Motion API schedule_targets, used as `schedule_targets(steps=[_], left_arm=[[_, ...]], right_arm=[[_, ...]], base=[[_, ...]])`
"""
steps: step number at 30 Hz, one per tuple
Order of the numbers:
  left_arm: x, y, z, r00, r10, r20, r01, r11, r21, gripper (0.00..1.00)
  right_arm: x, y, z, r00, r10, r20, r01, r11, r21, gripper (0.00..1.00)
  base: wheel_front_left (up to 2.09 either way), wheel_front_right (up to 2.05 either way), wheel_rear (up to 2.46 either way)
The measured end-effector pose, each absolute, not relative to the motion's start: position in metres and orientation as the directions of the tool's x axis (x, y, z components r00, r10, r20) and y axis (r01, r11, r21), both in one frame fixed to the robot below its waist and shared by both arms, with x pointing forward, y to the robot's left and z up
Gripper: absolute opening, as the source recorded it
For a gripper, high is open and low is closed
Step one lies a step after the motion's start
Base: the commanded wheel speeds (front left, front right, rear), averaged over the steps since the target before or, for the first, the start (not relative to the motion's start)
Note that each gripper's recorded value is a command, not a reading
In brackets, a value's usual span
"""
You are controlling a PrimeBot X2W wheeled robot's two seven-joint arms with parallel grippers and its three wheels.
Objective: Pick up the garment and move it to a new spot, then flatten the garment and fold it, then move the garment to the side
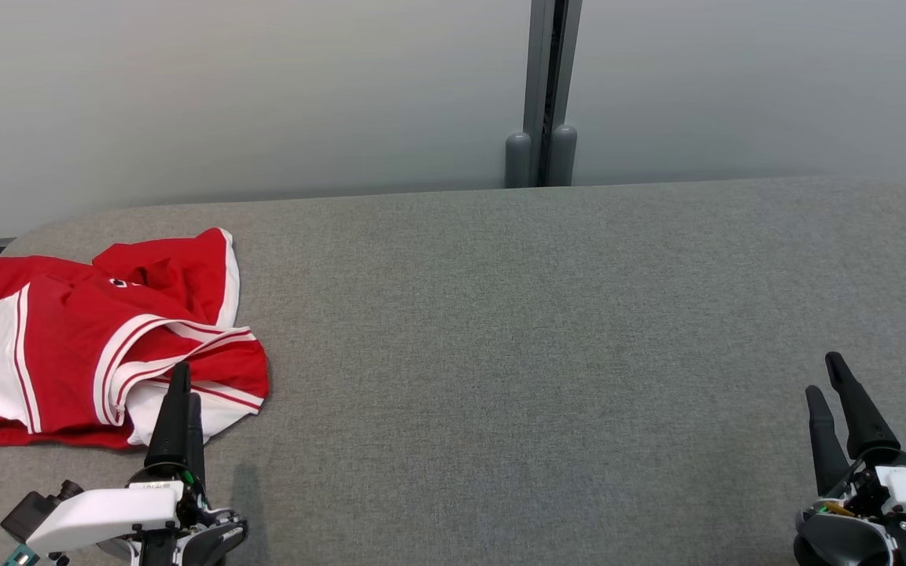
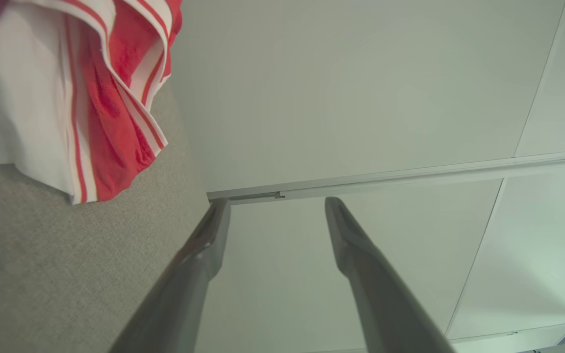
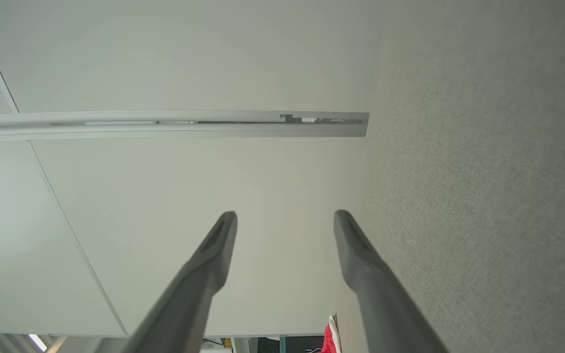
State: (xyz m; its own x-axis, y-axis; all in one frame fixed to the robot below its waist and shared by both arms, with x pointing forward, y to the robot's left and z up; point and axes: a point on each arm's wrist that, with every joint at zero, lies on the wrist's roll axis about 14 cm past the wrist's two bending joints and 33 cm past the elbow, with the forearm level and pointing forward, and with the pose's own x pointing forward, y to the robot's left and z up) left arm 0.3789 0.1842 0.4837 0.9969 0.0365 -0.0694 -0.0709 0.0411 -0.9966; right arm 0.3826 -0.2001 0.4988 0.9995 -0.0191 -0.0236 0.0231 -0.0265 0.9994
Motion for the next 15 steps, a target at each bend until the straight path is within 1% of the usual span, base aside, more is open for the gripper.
schedule_targets(steps=[1, 11, 12, 15], left_arm=[[0.379, 0.184, 0.484, 0.997, 0.037, -0.069, -0.071, 0.041, -0.997, 1.00], [0.380, 0.187, 0.488, 0.997, 0.050, -0.050, -0.060, 0.233, -0.971, 1.00], [0.380, 0.187, 0.488, 0.997, 0.050, -0.050, -0.060, 0.233, -0.971, 1.00], [0.380, 0.188, 0.490, 0.998, 0.054, -0.040, -0.054, 0.286, -0.957, 1.00]], right_arm=[[0.383, -0.200, 0.499, 1.000, -0.019, -0.024, 0.023, -0.027, 0.999, 1.00], [0.387, -0.192, 0.512, 1.000, -0.022, 0.015, -0.013, 0.074, 0.997, 1.00], [0.387, -0.192, 0.512, 1.000, -0.022, 0.015, -0.013, 0.074, 0.997, 1.00], [0.387, -0.191, 0.514, 1.000, -0.017, 0.021, -0.019, 0.126, 0.992, 1.00]], base=[[0.00, 0.00, 0.00], [0.00, 0.00, 0.00], [0.00, 0.00, 0.00], [0.00, 0.00, 0.00]])
